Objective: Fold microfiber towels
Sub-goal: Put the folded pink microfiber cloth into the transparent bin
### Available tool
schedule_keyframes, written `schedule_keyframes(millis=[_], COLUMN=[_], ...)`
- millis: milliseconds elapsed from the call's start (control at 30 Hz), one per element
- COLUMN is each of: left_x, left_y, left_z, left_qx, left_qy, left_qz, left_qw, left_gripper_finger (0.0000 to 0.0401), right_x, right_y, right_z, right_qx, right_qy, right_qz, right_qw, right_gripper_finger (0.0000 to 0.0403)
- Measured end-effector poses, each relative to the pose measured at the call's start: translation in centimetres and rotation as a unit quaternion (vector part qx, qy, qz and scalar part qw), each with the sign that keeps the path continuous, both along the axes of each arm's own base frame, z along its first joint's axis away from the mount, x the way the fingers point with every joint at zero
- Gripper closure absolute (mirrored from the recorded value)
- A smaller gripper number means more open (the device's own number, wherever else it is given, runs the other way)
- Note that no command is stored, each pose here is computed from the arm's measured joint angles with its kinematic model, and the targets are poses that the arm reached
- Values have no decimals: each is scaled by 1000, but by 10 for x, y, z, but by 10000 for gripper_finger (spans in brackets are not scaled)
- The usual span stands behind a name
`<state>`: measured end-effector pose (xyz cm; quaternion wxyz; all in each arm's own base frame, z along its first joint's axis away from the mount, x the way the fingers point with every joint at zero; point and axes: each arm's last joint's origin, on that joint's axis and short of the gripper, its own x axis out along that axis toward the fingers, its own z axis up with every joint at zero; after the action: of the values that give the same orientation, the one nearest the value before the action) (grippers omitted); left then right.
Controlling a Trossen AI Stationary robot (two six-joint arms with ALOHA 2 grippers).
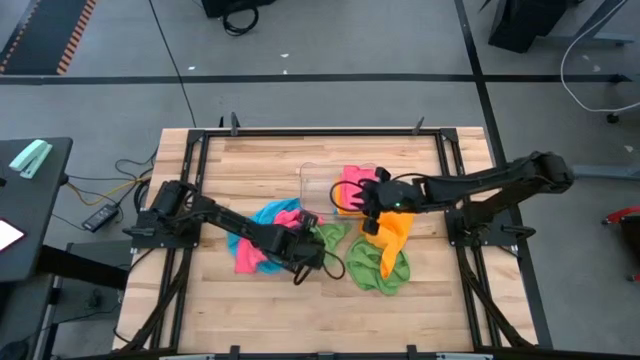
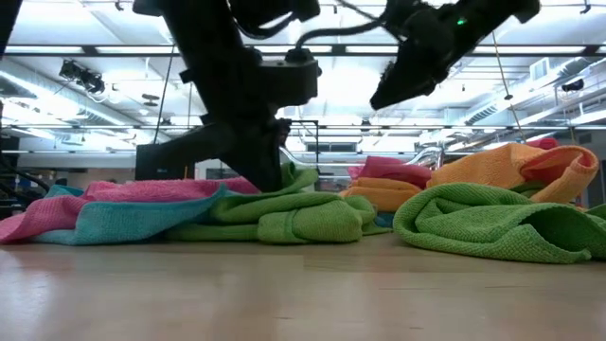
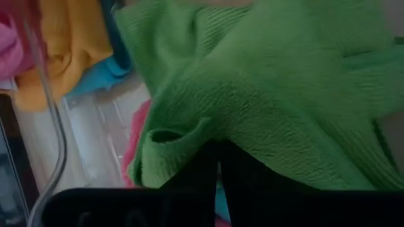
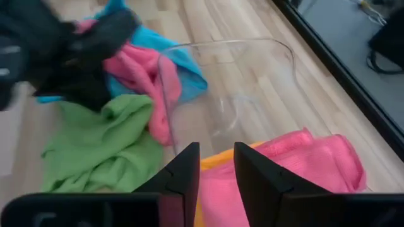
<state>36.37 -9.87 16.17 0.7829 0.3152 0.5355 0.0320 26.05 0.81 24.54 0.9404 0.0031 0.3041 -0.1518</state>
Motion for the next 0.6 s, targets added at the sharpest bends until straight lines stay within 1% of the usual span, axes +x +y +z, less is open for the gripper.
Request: schedule_keyframes(millis=[67, 167, 300, 367, 467, 600], left_x=[-2, -11, -23, -27, -40, -59], left_y=[-2, -5, -2, 0, 5, 10], left_z=[-1, 0, 18, 29, 41, 35], left_qx=[0, 10, 9, 3, -11, -32], left_qy=[6, 40, 52, 39, 8, -37], left_qz=[1, -7, 8, 19, 28, 33], left_qw=[1000, 999, 999, 999, 1000, 998], left_gripper_finger=[381, 392, 393, 388, 386, 395], right_x=[-6, -15, -25, -27, -27, -27], right_y=[2, 6, 7, 6, 7, 8], right_z=[1, 9, 22, 25, 25, 21], right_qx=[-1, -3, 0, -5, -10, -11], right_qy=[-4, -17, -41, -45, -41, -24], right_qz=[7, 25, 59, 68, 77, 103], right_qw=[1000, 1000, 997, 997, 996, 994], right_gripper_finger=[304, 310, 318, 323, 330, 340])
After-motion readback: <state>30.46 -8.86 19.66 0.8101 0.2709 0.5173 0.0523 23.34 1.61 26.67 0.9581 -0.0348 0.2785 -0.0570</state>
